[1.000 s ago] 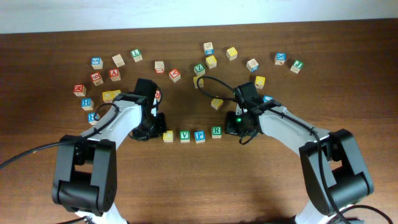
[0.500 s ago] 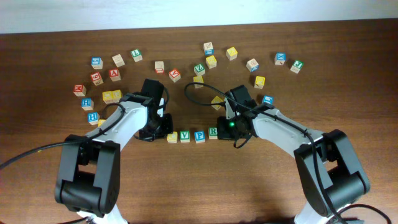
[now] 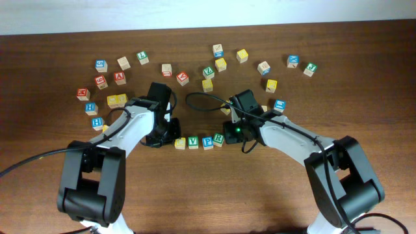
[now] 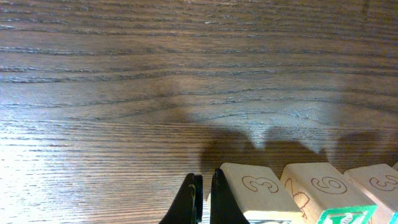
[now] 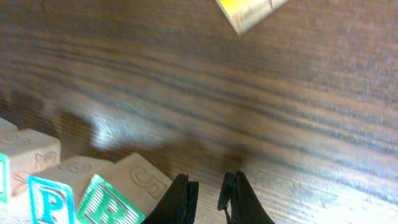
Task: Spell out CVPR
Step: 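Push the block row together from both ends with both grippers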
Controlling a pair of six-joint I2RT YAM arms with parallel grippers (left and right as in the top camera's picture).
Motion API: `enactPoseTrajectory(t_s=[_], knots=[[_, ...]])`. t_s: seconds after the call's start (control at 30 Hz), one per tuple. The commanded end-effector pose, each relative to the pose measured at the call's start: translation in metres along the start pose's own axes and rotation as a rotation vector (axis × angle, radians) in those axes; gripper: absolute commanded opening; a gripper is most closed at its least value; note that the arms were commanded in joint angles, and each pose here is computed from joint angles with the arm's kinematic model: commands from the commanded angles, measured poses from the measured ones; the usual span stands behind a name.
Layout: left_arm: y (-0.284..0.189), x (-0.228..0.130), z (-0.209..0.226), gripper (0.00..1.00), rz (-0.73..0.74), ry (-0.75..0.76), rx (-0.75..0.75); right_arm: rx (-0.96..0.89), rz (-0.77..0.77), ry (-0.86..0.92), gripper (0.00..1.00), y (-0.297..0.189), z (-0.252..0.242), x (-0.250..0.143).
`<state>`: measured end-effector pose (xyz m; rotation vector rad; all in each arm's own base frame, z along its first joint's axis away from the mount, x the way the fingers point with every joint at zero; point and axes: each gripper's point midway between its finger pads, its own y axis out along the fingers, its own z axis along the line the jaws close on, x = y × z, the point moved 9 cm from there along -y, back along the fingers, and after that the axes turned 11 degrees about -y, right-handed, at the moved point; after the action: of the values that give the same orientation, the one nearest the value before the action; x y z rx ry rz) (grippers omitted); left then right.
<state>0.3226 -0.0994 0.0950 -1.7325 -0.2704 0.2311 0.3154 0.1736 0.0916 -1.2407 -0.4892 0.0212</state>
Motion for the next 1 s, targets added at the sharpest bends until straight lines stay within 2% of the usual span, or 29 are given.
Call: enactPoseTrajectory(t_s=[0.0,0.27,0.37,0.43,0.53,0.6,0.63,0.73,0.97], knots=[[0.006,-0.003,0.001,0.00,0.021,-0.013,0.001,0.038,-0.034,-0.001,0.11,0.004,0.004,0.005],[0.006,-0.003,0.000,0.00,0.019,-0.012,-0.001,0.216,-0.086,-0.029,0.12,0.001,0.020,0.016],[0.006,-0.003,0.000,0.00,0.019,-0.012,-0.001,0.090,-0.041,0.007,0.11,-0.006,0.007,0.018],[0.006,-0.002,0.000,0.00,0.016,-0.012,-0.003,0.057,0.011,0.062,0.06,-0.021,0.002,0.026],[0.006,-0.002,0.000,0.00,0.015,-0.012,-0.004,0.046,0.055,0.074,0.11,-0.022,0.001,0.021],[0.006,-0.002,0.000,0.00,0.015,-0.012,-0.004,0.025,0.114,0.102,0.18,-0.023,-0.001,0.011],[0.006,-0.002,0.000,0.00,0.015,-0.011,-0.004,0.012,0.166,0.174,0.19,-0.024,-0.001,0.003],[0.006,-0.002,0.000,0.00,0.013,-0.011,-0.006,0.015,0.189,0.229,0.18,-0.022,0.012,-0.001],[0.008,-0.011,-0.015,0.00,0.017,0.039,-0.017,0.028,0.196,0.249,0.18,-0.019,0.028,-0.004]])
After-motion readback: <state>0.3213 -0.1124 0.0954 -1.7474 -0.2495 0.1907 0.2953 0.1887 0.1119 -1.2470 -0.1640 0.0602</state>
